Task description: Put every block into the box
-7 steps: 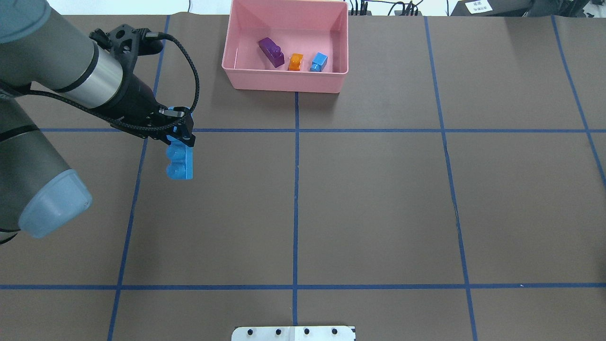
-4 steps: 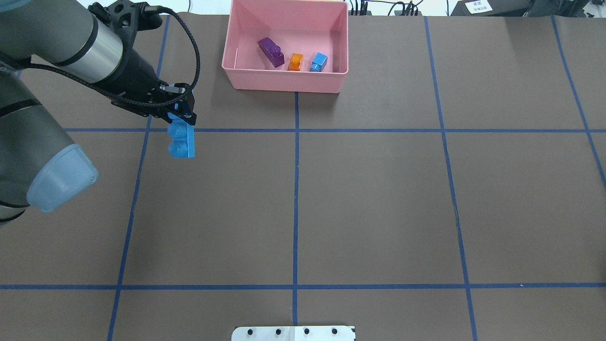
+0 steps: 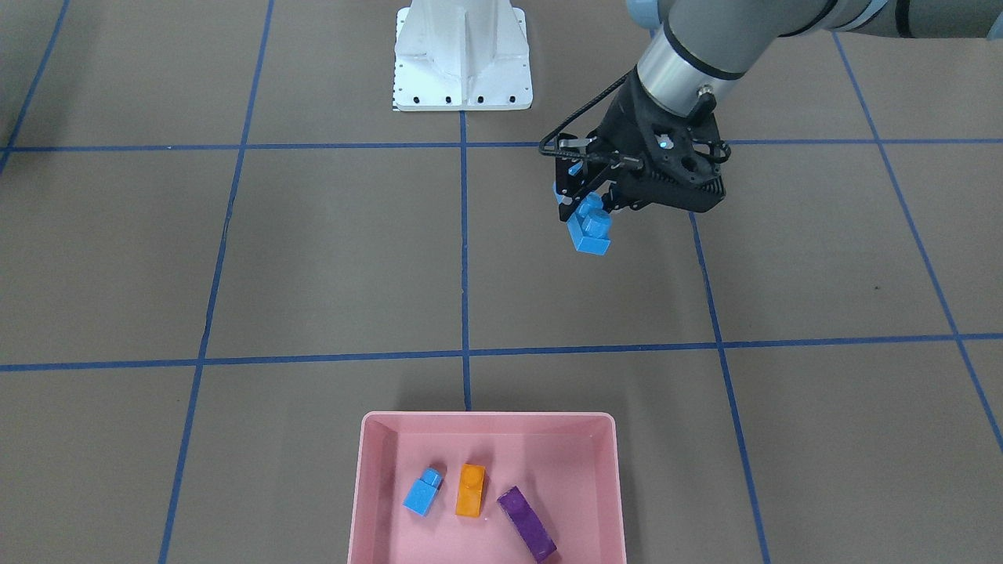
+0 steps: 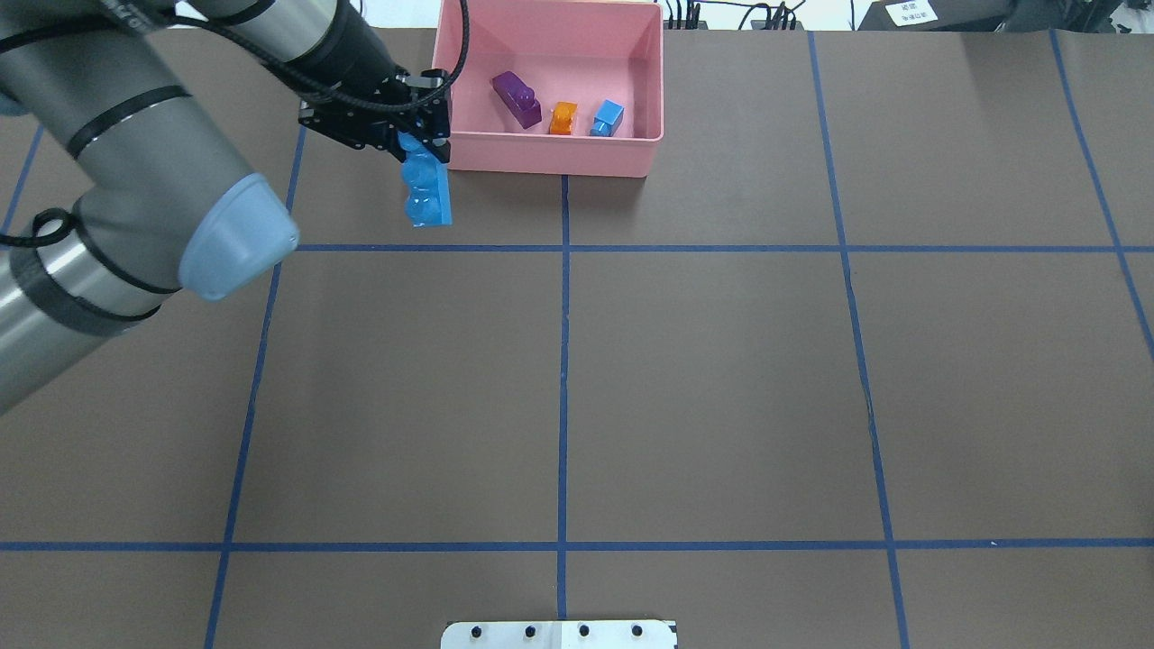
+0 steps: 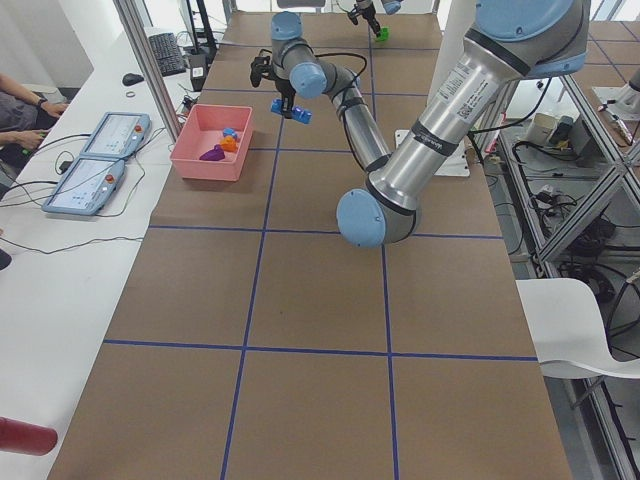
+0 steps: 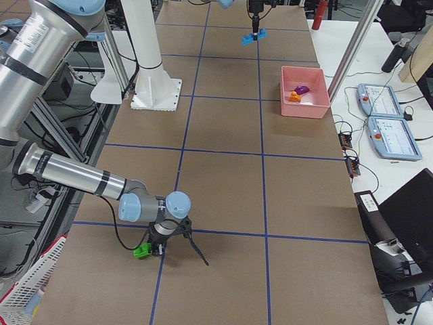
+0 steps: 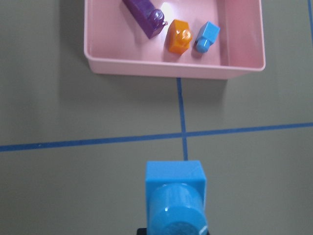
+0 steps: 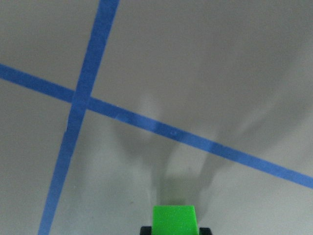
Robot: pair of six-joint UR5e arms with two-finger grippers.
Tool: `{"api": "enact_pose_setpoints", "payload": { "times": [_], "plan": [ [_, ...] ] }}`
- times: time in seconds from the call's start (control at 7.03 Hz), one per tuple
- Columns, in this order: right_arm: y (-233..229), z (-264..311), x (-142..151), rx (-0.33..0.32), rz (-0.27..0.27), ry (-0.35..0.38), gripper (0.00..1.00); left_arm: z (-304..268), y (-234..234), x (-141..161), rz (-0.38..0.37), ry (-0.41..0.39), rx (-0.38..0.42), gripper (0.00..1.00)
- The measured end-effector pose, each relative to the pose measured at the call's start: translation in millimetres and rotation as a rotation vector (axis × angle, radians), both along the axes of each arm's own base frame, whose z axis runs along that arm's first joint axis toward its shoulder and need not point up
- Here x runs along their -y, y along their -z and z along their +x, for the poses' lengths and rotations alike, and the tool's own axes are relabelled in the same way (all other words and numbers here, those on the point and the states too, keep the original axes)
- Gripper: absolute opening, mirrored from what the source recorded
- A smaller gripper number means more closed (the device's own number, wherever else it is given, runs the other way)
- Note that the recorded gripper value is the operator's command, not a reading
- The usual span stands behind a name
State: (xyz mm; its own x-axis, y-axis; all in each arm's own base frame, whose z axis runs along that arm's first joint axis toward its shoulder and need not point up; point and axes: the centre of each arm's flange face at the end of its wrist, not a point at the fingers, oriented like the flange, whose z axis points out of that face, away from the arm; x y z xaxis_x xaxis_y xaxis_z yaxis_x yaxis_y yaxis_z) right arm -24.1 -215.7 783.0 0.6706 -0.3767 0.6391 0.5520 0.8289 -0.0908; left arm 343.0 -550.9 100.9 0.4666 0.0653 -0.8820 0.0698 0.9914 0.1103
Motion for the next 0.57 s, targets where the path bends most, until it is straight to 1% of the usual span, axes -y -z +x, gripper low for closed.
{"api": "enact_pose_setpoints", "payload": {
  "times": [0.14,0.28,0.43,0.57],
  "plan": [
    [4.5,12.4,-7.6,0.008,0.014,-0.014,0.0,15.0,10.7,22.7,0.008,0.019,0.002,0.0],
    [9.8,32.1,-7.2,0.009,0.05,-0.067,0.0,35.0,18.3,54.8,0.021,0.053,0.007,0.0],
    [18.7,54.0,-2.6,0.0,0.096,-0.135,0.0,53.5,24.3,91.0,0.033,0.101,0.019,0.0],
    [35.3,73.7,11.4,-0.02,0.138,-0.207,0.0,63.4,24.6,127.4,0.045,0.147,0.028,0.0]
  ]
}}
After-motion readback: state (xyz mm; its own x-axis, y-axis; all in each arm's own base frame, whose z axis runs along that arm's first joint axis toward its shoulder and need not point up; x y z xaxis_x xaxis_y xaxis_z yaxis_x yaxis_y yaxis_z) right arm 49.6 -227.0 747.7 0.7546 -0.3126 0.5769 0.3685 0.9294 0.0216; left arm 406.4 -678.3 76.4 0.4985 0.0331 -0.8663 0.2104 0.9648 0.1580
